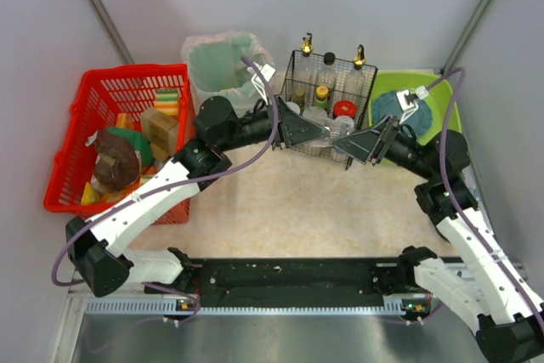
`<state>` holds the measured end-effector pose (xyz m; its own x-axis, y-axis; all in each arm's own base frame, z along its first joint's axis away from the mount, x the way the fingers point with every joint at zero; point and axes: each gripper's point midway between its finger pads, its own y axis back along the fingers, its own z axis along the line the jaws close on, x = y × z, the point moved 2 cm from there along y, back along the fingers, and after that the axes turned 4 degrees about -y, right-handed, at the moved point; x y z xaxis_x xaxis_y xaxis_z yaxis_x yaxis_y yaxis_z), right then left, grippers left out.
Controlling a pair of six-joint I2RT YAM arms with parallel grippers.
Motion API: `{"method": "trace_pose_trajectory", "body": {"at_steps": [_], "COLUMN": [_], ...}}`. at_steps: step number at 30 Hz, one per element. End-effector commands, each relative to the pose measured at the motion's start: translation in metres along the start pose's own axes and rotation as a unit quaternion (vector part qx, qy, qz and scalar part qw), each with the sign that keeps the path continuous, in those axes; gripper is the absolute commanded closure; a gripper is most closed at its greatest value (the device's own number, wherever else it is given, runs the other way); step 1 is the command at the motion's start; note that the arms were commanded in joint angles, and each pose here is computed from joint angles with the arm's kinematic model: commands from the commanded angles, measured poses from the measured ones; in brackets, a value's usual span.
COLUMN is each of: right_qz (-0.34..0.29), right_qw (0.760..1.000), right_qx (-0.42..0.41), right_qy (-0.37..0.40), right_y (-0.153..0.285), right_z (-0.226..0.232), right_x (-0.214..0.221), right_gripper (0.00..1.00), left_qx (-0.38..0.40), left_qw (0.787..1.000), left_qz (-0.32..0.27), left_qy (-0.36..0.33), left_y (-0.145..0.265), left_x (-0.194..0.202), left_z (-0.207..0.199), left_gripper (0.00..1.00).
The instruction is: Clear the kitchen counter
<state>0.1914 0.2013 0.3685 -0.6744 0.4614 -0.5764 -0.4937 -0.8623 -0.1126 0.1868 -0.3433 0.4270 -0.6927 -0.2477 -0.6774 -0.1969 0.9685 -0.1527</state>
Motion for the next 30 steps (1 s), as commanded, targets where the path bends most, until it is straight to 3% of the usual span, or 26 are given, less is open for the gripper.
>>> {"method": "trace_pose_trajectory", "body": {"at_steps": [1, 4, 13, 21, 27, 30], "right_qz": [-0.046, -0.047, -0.031, 0.004, 0.005, 0.009], "right_qw": [0.996, 0.996, 0.995, 0.996, 0.996, 0.996], "right_qx": [-0.068, -0.079, -0.092, -0.087, -0.093, -0.093], "right_qy": [0.021, 0.02, 0.014, 0.015, 0.012, 0.01], "right_y": [-0.004, -0.003, -0.004, -0.007, -0.008, -0.008], "right_z": [0.035, 0.041, 0.046, 0.043, 0.045, 0.047], "right_x": [-0.021, -0.021, -0.018, -0.011, -0.01, -0.011], "right_gripper": [0.07, 0.08, 0.32, 0.25, 0.48, 0.72], "left_qx": [0.072, 0.071, 0.071, 0.071, 0.064, 0.061], "left_qw": [0.997, 0.997, 0.997, 0.997, 0.998, 0.998], "left_qz": [-0.004, 0.0, -0.004, -0.013, -0.016, -0.015], "left_qy": [-0.011, -0.005, -0.005, -0.01, -0.012, -0.01], "left_y": [0.004, 0.004, 0.004, 0.008, 0.01, 0.009], "left_x": [-0.003, 0.0, 0.0, -0.004, -0.004, -0.003], "left_z": [-0.028, -0.024, -0.021, -0.021, -0.016, -0.014], "left_gripper": [1.0, 1.0, 1.0, 1.0, 1.0, 1.0]}}
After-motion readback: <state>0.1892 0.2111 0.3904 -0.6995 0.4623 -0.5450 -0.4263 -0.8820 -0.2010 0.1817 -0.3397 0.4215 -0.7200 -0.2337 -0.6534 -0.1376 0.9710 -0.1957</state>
